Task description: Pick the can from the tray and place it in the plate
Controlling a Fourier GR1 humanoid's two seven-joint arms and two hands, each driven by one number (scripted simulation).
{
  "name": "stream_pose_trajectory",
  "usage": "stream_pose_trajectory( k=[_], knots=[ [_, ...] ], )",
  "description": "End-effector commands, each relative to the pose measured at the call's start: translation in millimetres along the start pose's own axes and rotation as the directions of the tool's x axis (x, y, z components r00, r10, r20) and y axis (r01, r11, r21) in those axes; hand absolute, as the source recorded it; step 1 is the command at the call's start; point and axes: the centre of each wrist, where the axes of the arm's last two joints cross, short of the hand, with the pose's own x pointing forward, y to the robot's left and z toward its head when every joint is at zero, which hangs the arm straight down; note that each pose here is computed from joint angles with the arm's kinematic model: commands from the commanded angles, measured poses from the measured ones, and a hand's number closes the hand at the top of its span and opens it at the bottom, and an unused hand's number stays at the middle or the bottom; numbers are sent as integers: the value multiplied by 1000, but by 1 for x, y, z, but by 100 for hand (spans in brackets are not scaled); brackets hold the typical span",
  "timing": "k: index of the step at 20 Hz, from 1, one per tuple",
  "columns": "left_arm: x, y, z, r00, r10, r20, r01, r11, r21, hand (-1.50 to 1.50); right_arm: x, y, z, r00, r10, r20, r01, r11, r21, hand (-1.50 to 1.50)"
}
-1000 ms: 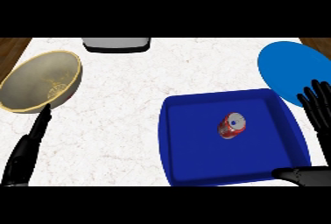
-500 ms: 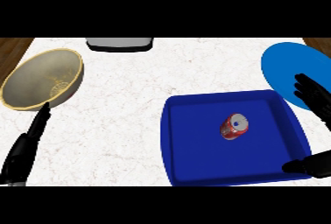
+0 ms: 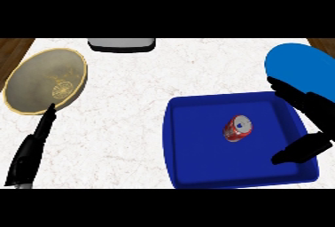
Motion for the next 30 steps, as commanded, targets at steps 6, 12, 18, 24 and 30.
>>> stream_pose_trajectory(
  k=[6, 12, 18, 24, 30],
  knots=[
    [-4, -6, -2, 1000, 7, -4, -7, 1000, -4, 0, -19, 11, -51, 988, 145, -48, -136, 978, 157, -150],
    [-9, 2, 3, 1000, 2, -8, -2, 1000, 0, 0, -35, 30, -67, 991, 124, -43, -113, 973, 203, -150],
    [4, 9, -8, 1000, 2, -12, -2, 1000, 1, 0, -43, 19, -67, 986, 160, -55, -139, 953, 269, -150],
    [12, 8, -1, 1000, -2, 8, 2, 1000, 3, 0, -65, 65, -93, 985, 159, -64, -136, 954, 269, -150],
    [4, -1, 9, 1000, -12, -3, 12, 1000, 7, 0, -65, 66, -93, 985, 153, -80, -126, 954, 273, -150]
  ],
)
